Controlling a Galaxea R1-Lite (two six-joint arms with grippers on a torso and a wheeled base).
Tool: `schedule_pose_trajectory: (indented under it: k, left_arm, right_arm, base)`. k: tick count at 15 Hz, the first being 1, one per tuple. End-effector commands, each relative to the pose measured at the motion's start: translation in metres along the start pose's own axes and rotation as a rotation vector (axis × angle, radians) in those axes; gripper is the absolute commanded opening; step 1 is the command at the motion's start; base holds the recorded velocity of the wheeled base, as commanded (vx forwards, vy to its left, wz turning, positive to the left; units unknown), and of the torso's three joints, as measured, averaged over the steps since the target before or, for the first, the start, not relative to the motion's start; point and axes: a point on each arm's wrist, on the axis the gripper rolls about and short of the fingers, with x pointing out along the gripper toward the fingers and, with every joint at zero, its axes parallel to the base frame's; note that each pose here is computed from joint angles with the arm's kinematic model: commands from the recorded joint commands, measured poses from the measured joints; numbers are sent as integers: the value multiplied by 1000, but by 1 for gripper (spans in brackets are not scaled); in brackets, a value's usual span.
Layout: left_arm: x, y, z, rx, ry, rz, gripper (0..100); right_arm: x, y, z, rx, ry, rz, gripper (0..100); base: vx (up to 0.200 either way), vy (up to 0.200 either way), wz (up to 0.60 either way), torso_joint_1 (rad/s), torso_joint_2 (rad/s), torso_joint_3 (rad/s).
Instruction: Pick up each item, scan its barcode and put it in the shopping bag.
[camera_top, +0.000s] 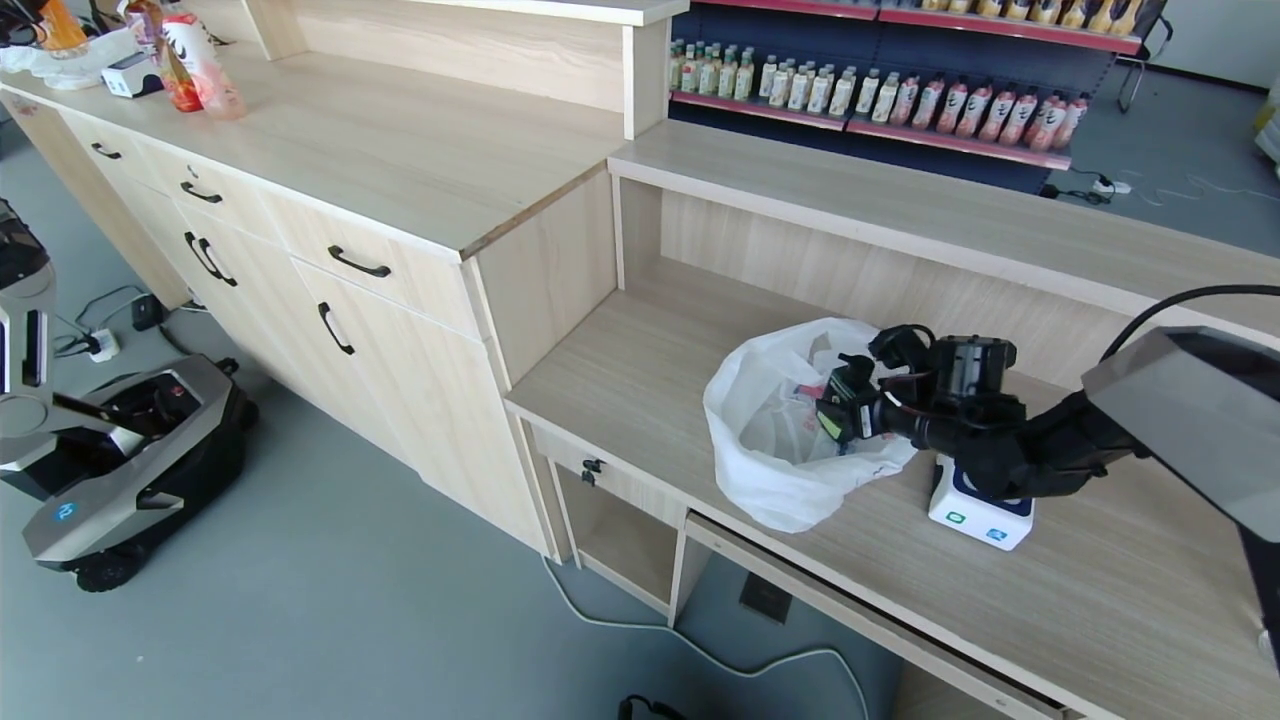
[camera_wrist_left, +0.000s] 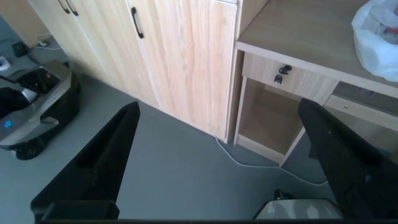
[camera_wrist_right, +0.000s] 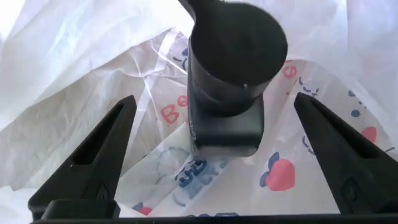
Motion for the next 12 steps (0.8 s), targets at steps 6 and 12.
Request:
schedule_pose_trajectory:
  k: [6,12]
  left_arm:
    - [0,0,0,0,-1,0,100]
    - [0,0,0,0,-1,0,100]
  right_arm:
    - [-204,-23,84,-22,-147,-166,100]
    - [-357,-35,64,-92,152,-518,100]
  base:
    - [0,0,0,0,0,0]
    - [0,0,-400,-2,4,3]
